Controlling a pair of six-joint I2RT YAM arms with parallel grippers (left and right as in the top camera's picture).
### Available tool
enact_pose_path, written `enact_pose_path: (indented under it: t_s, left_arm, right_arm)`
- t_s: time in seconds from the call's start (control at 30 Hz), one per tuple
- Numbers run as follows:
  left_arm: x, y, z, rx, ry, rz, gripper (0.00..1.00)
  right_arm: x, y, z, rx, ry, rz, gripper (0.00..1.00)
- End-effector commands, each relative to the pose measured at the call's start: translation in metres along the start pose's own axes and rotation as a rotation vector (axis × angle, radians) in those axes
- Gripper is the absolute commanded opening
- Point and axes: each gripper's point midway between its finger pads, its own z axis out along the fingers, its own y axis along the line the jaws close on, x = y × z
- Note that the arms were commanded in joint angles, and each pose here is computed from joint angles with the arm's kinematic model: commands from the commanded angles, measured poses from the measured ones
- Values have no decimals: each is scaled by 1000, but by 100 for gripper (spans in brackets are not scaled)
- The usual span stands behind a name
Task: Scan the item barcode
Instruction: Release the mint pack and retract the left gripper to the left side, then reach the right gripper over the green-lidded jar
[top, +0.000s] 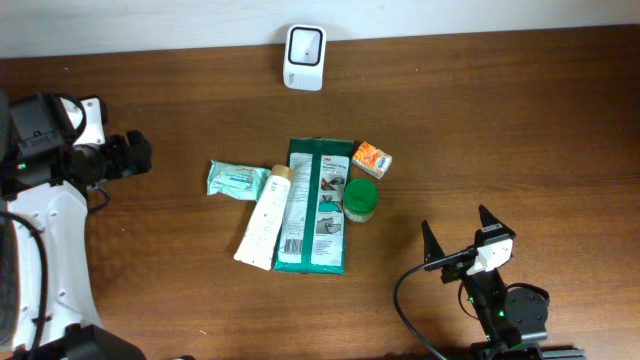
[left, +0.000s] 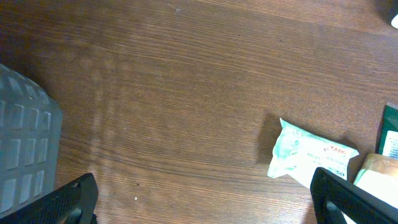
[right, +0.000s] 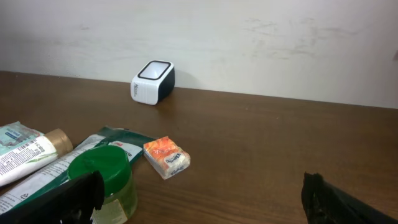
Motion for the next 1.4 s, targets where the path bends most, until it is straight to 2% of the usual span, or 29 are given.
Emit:
enact_pose_path:
  t_s: [0.0, 0.3, 0.43, 0.5, 0.6, 0.73, 0.9, 0.97, 1.07, 1.23, 1.27, 1.37]
  left_arm:
    - [0, -2, 1, 13, 0, -18, 99]
    - [0, -2, 1, 13, 0, -18, 99]
    - [0, -1, 1, 13, 0, -19, 99]
    - [0, -1, 1, 13, 0, -19, 99]
    - [0, -1, 1, 13, 0, -19, 99]
    - [0, -2, 1, 13, 0, -19, 99]
    - [0, -2, 1, 13, 0, -19, 99]
    - [0, -1, 1, 13, 0, -19, 99]
    - [0, -1, 1, 13, 0, -19, 99]
    - [0, -2, 1, 13, 0, -18, 99]
    - [0, -2, 1, 13, 0, -19, 99]
    - [0, -1, 1, 13, 0, -19, 99]
  right_arm:
    - [3, 0, 0, -1, 5, 3, 98]
    - [3, -6, 0, 32, 4, 2, 98]
    - [-12, 20, -3, -120, -21, 68, 99]
    - [-34, 30, -7, -171, 0, 72, 98]
    - [-59, 35, -5, -199, 142, 111, 98]
    - [-86, 33, 10, -194, 415, 191, 98]
    - [-109, 32, 61, -207, 740, 278, 98]
    - [-103, 50, 90, -257, 855, 276, 98]
    - [-89, 66, 122, -266, 948, 330, 98]
    - [-58, 72, 168, -274, 968, 404, 99]
    - [-50, 72, 172, -226, 993, 461, 100]
    - [-9, 71, 175, 48, 1102, 567, 94]
